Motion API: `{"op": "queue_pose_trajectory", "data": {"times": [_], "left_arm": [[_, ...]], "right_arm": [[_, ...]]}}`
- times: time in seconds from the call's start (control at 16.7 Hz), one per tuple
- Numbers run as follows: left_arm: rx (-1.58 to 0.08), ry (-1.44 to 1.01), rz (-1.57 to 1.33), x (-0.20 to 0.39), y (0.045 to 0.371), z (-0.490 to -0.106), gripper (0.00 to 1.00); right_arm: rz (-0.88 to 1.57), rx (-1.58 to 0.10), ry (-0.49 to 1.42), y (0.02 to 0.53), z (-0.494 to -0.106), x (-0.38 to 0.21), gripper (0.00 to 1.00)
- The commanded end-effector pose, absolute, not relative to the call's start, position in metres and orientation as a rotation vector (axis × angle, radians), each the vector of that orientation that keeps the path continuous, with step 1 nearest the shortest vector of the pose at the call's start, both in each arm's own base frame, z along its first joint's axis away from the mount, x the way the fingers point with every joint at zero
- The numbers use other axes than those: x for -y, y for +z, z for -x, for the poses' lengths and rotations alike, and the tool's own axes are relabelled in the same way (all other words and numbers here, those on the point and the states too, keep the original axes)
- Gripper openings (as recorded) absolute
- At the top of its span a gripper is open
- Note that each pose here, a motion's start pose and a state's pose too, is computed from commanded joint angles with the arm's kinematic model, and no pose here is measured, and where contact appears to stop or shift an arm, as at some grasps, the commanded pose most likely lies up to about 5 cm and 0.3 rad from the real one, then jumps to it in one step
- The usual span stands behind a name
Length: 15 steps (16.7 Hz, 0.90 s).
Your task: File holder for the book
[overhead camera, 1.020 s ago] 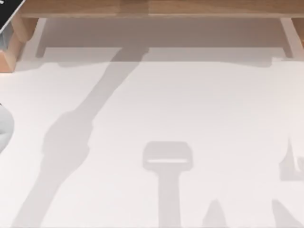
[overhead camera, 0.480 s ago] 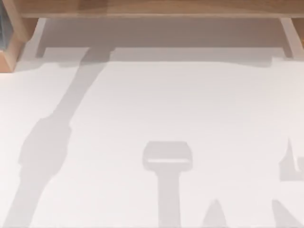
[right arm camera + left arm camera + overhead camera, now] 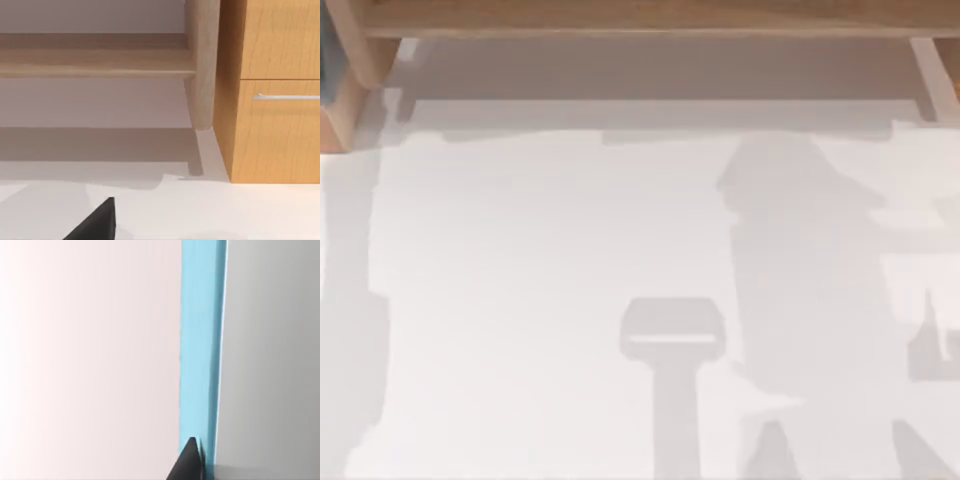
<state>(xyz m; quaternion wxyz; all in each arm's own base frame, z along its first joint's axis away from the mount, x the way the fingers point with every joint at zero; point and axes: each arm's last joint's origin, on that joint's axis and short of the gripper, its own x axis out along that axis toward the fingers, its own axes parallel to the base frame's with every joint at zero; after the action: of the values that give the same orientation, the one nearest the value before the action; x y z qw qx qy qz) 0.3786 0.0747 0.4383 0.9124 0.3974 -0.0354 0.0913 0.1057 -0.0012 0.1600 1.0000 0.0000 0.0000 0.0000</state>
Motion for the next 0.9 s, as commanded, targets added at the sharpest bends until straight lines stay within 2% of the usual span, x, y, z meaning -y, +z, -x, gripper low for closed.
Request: {"op": "queue_pose_trajectory", "data": {"times": [0.3, 0.54, 0.72, 0.9], "left_arm": [[-0.205, 0.19, -1.149, -0.183, 0.329, -0.318, 0.0], [-0.369, 0.097, -1.284, -0.221, 0.245, -0.275, 0.0], [-0.397, 0.002, -1.36, -0.225, 0.202, -0.27, 0.0], [-0.344, -0.095, -1.445, -0.215, 0.177, -0.29, 0.0]], "right_arm": [[0.0, 0.0, 0.0, 0.16, -0.106, 0.001, 1.0], [0.0, 0.0, 0.0, 0.16, -0.106, 0.001, 1.0], [0.0, 0.0, 0.0, 0.16, -0.106, 0.001, 1.0], [0.0, 0.0, 0.0, 0.16, -0.106, 0.001, 1.0]]}}
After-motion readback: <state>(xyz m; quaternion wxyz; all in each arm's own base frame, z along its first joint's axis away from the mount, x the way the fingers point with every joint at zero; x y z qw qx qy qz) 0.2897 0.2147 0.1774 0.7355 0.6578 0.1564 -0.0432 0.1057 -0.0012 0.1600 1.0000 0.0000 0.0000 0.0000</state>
